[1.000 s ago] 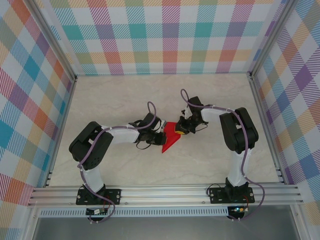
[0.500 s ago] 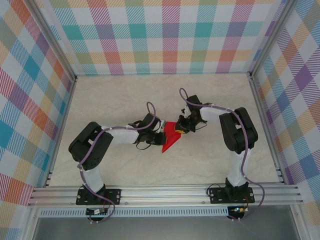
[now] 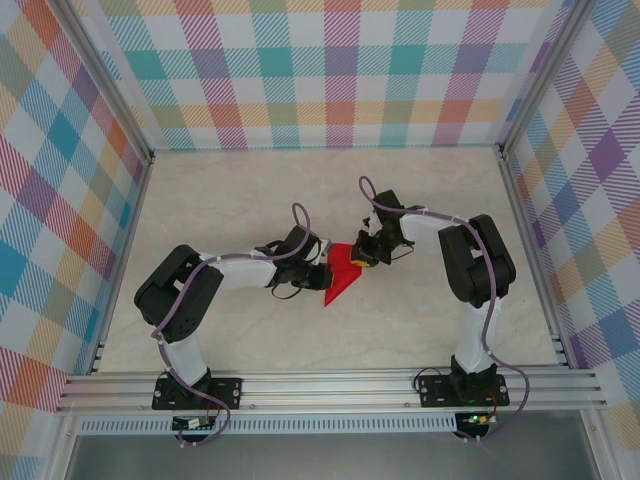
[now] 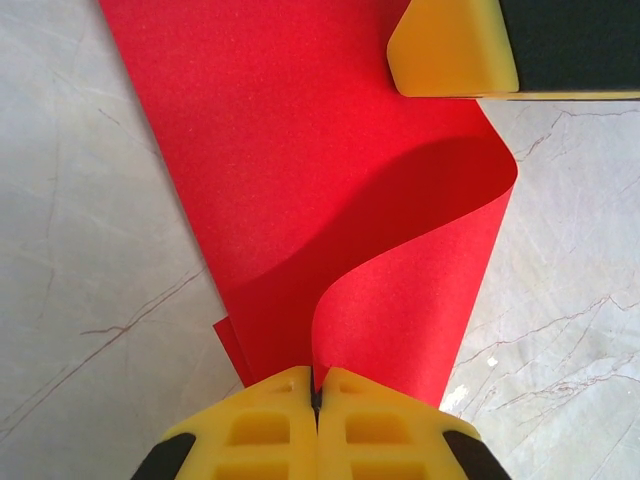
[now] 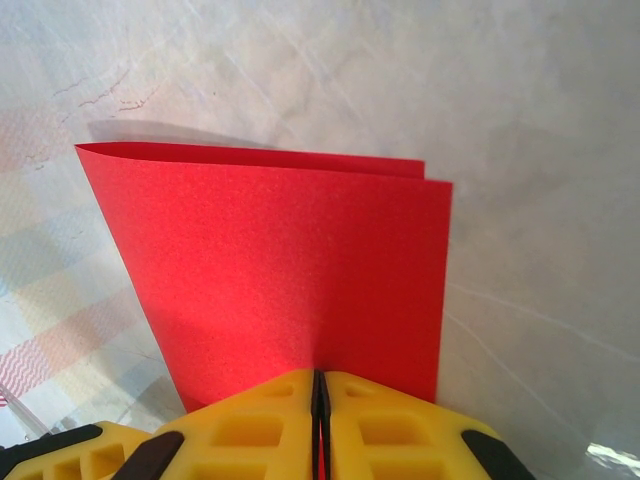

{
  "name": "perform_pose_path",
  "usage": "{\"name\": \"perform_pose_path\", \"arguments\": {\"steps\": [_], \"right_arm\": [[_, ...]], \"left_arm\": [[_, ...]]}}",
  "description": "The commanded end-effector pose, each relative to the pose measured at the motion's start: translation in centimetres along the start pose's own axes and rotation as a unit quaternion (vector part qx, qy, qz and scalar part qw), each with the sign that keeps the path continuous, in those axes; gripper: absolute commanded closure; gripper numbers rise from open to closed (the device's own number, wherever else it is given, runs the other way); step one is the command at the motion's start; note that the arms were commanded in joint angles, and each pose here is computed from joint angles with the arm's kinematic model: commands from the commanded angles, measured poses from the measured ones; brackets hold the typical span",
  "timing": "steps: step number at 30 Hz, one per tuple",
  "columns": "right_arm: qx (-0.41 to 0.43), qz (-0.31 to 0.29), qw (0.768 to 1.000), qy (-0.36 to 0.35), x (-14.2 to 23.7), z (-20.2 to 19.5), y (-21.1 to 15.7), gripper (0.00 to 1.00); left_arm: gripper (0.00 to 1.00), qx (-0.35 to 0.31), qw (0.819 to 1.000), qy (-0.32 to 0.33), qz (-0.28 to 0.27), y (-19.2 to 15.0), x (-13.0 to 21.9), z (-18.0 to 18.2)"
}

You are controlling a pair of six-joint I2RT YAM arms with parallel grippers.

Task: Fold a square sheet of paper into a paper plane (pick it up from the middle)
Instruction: Third fold the triangle at the center of the table.

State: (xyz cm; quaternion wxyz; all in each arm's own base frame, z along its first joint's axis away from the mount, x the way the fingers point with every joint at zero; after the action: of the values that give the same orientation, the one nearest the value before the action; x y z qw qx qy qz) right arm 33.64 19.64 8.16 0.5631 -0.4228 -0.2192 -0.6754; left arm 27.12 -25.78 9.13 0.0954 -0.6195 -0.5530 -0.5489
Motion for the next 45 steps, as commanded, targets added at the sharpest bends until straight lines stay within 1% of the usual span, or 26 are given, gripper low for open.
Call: {"name": "perform_pose_path", "arguments": {"steps": [1, 5, 8, 11, 15, 18, 20, 24, 29, 32, 34, 37, 43, 45], "right_arm": [[-0.014, 0.011, 0.999, -0.031, -1.0, -1.3, 0.0, 0.89], [-0.013, 0.009, 1.000, -0.025, -0.8, -0.9, 0.1, 0.89], [-0.008, 0.005, 1.000, -0.007, -0.1, 0.1, 0.2, 0.88], [0.007, -0.019, 1.000, 0.011, 1.9, 1.9, 0.3, 0.85], [0.024, -0.070, 0.997, 0.029, 5.4, 3.7, -0.1, 0.80], [0.022, -0.089, 0.995, 0.048, 6.8, 3.7, -1.2, 0.80], [0.017, -0.086, 0.994, 0.060, 6.9, 2.9, -2.3, 0.81], [0.004, -0.051, 0.991, 0.125, 6.1, 1.7, -5.1, 0.85], [-0.007, -0.026, 0.988, 0.152, 4.2, 1.1, -8.0, 0.89], [-0.005, -0.012, 0.988, 0.155, 2.9, 1.7, -9.4, 0.89], [-0.007, -0.012, 0.990, 0.141, 1.9, 1.9, -9.8, 0.90], [-0.023, -0.015, 0.991, 0.130, 0.9, 1.6, -9.9, 0.90], [-0.025, 0.007, 0.993, 0.118, -1.1, 2.0, -10.7, 0.92], [-0.032, 0.003, 0.994, 0.107, -1.6, 1.6, -10.9, 0.92]], "left_arm": [[1.00, 0.010, 1.000, 0.011, 0.011, -0.6, -0.2, 0.8], [1.00, 0.014, 1.000, 0.019, 0.015, -1.0, -0.4, 1.1], [1.00, 0.015, 0.999, 0.021, 0.022, -1.3, -0.7, 1.3], [1.00, 0.017, 0.999, 0.020, 0.027, -1.6, -0.9, 1.4], [1.00, 0.016, 0.999, 0.013, 0.027, -1.6, -1.0, 1.3], [1.00, 0.015, 1.000, 0.009, 0.026, -1.4, -0.9, 1.2], [1.00, 0.013, 0.999, 0.009, 0.028, -1.5, -0.9, 1.2], [1.00, 0.012, 0.999, 0.008, 0.030, -1.6, -1.1, 1.2], [1.00, 0.014, 0.999, 0.004, 0.034, -1.7, -1.4, 1.3], [1.00, 0.014, 0.999, 0.003, 0.034, -1.7, -1.4, 1.3], [1.00, 0.014, 0.999, 0.003, 0.033, -1.7, -1.4, 1.3], [1.00, 0.012, 0.999, 0.000, 0.035, -1.5, -1.4, 1.2], [1.00, 0.012, 0.999, -0.003, 0.034, -1.2, -1.4, 1.1], [1.00, 0.011, 0.999, -0.003, 0.034, -1.3, -1.5, 1.1]]}}
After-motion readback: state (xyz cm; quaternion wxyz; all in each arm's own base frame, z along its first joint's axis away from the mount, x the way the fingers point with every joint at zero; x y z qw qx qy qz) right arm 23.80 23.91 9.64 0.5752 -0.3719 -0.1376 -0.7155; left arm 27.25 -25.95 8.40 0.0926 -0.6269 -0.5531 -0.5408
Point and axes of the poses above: each hand's point on the last joint's axis, 136 mm out from that joint toward the fingers, its own x axis back along the fingers, its own z axis along the line the jaws close on, y = z × x, the point moved 8 cm from there along x, back along the fingers, and after that the axes turned 14 degrees about -x, right-handed, at the moved point
